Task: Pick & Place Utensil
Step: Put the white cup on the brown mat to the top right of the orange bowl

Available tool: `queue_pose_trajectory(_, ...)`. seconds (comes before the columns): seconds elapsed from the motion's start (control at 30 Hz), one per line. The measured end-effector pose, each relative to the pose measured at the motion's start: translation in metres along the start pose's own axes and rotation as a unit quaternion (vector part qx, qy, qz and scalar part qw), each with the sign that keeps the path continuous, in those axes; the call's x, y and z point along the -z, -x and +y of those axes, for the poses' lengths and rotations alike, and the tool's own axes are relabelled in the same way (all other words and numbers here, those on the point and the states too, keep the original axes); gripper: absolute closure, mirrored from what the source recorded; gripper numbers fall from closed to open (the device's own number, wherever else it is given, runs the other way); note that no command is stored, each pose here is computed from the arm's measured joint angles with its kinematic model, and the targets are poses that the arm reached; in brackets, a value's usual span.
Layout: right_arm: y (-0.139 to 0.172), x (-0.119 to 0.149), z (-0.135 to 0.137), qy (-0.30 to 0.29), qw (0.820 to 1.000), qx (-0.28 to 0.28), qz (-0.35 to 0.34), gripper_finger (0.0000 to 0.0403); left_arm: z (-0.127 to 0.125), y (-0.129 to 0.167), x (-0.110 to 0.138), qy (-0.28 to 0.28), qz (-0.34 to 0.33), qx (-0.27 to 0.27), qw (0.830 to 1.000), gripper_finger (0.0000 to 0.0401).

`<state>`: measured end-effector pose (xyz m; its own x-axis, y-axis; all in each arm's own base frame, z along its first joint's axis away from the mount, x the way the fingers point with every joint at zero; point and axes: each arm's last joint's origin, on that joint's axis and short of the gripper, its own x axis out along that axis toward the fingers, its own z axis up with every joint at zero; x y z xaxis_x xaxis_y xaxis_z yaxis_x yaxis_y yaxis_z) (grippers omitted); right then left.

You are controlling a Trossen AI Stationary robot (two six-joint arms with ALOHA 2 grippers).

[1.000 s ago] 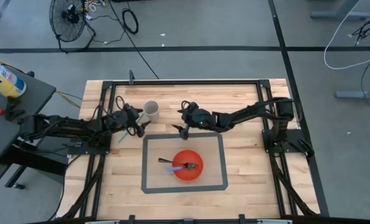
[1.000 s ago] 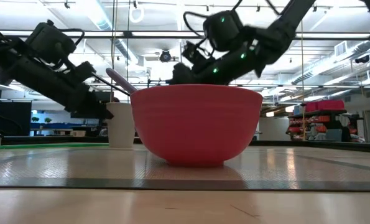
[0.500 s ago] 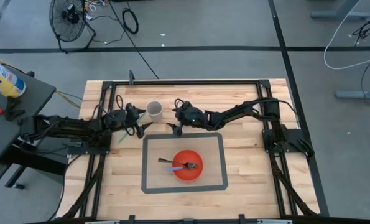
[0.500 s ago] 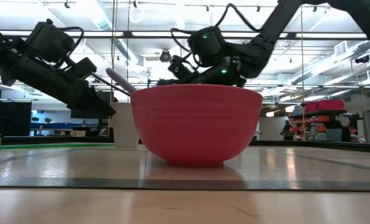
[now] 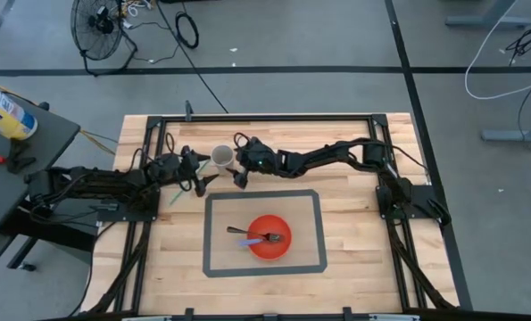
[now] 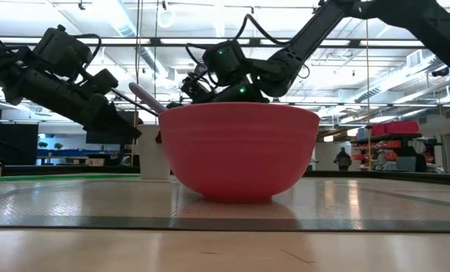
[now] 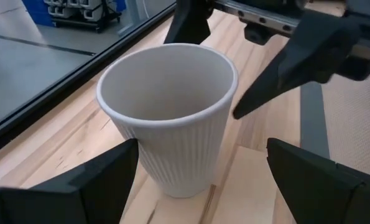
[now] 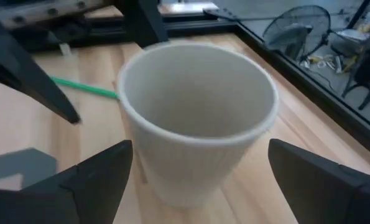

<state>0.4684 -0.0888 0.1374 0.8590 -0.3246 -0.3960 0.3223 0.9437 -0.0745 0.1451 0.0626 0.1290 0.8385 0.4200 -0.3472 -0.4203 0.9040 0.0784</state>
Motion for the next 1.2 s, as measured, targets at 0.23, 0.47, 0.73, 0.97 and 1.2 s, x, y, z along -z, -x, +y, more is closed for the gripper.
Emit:
queue_pose_trajectory(0.23,-0.003,-0.002,-0.007,-0.017,1.000,0.002,-0.012,0.0018,0.000,0.000,0.000,-0.001,-0.001,0.009,1.000,0.0041)
queue_pose_trajectory(0.47,-0.003,-0.011,-0.008,-0.011,0.998,-0.010,-0.058,0.0004,-0.001,0.000,-0.001,-0.006,-0.004,0.019,1.000,0.0041)
queue_pose_trajectory(0.73,-0.006,-0.002,-0.006,-0.012,0.999,-0.024,-0.037,0.0004,-0.002,0.000,-0.001,-0.002,-0.007,0.027,1.000,0.0041)
queue_pose_trajectory(0.97,-0.011,0.001,0.001,0.000,0.997,-0.011,-0.082,0.0004,-0.007,0.000,-0.001,0.006,-0.007,0.055,0.998,0.0041)
queue_pose_trajectory(1.2,-0.017,0.011,0.002,0.005,0.997,-0.019,-0.080,0.0004,-0.011,0.001,-0.002,0.002,-0.010,0.065,0.998,0.0041)
